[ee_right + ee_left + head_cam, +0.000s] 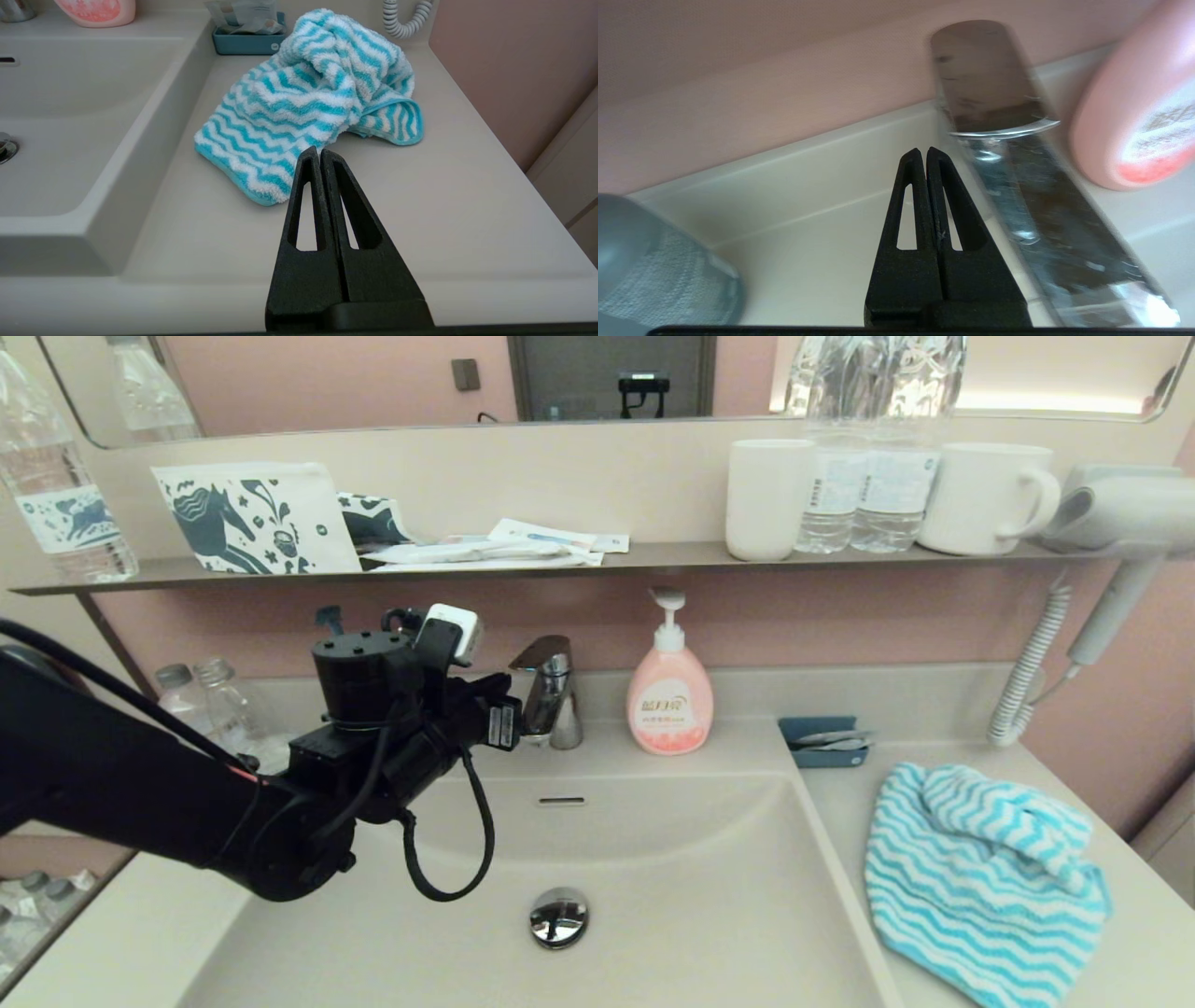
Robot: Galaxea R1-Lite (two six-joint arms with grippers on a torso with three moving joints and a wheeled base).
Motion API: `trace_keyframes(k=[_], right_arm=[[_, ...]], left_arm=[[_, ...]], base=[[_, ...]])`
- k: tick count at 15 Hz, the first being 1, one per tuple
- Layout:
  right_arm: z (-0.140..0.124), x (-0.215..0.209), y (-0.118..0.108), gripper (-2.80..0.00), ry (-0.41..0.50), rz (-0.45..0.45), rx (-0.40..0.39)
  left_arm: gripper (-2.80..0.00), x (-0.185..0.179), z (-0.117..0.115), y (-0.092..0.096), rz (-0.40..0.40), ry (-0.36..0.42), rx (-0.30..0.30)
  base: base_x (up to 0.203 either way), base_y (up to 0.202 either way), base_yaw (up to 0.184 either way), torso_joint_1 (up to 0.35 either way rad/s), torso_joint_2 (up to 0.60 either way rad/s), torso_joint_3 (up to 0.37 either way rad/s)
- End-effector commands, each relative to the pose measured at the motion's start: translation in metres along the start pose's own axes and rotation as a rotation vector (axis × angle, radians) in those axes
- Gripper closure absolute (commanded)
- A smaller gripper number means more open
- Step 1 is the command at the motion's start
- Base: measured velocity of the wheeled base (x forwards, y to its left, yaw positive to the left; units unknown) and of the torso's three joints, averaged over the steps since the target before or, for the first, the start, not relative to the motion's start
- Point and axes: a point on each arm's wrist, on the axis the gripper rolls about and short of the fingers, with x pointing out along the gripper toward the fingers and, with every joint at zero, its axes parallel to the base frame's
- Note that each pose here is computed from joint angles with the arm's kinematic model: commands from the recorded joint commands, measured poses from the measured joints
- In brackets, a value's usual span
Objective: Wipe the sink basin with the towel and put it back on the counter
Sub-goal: Turn on the faucet
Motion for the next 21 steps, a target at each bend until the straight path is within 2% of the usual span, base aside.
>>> trace_keyframes(k=[1,10,16,19,21], right_arm=[[0.000,0.000,0.000,0.00,0.001,0.000,0.000],[0.000,0.000,0.000,0.00,0.001,0.000,0.000],[0.000,0.000,0.000,0.00,0.001,0.000,0.000],[0.000,0.000,0.000,0.00,0.001,0.000,-0.002],[0.000,0.000,0.000,0.00,0.001,0.000,0.000]], left_arm=[[0.00,-0.002,0.004,-0.001,-0.002,-0.017,0.000],[0.00,-0.012,0.024,-0.011,-0.033,-0.072,-0.007],[0.00,-0.017,0.034,-0.029,-0.077,-0.074,-0.001],[0.00,-0.013,0.027,-0.039,-0.083,-0.041,0.010],[0.00,-0.013,0.020,-0.028,-0.052,-0.020,0.009]], base=[[0.000,0.000,0.000,0.000,0.00,0.000],[0.000,0.000,0.000,0.000,0.00,0.000],[0.000,0.000,0.000,0.000,0.00,0.000],[0.000,0.000,0.000,0.000,0.00,0.000],[0.000,0.000,0.000,0.000,0.00,0.000]])
